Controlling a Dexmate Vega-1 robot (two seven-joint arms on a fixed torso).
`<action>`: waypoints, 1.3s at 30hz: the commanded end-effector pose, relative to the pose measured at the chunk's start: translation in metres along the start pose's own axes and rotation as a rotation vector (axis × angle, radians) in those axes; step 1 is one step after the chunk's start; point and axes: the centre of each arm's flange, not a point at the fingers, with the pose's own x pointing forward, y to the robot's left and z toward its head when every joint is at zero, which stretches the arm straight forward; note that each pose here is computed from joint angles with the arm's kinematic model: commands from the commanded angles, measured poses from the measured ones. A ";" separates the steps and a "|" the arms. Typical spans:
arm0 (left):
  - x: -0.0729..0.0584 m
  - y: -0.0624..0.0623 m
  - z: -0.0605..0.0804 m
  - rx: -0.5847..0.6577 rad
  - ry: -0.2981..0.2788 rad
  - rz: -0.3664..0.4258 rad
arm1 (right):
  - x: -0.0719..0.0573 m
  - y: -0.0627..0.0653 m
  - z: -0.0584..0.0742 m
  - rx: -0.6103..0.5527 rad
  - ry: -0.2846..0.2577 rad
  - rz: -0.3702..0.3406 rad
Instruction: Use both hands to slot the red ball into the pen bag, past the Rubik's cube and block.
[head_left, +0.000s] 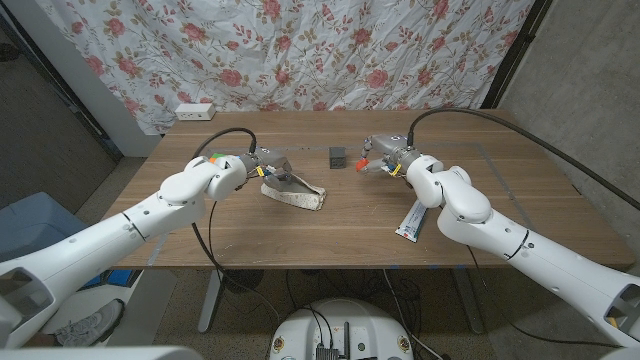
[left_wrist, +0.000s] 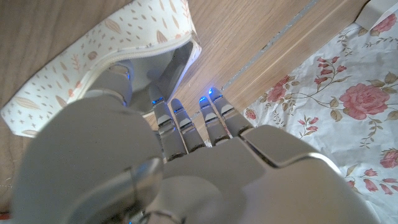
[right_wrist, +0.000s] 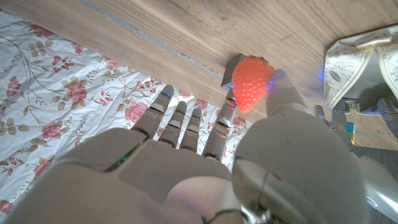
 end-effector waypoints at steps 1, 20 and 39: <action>0.003 0.000 -0.001 0.003 -0.010 -0.017 | 0.002 -0.007 0.015 0.022 -0.046 -0.008; 0.007 0.004 0.003 0.008 -0.021 -0.020 | -0.002 -0.009 0.044 0.060 -0.140 -0.005; 0.004 0.005 0.002 0.014 -0.023 -0.037 | 0.009 -0.013 0.067 0.029 -0.243 -0.014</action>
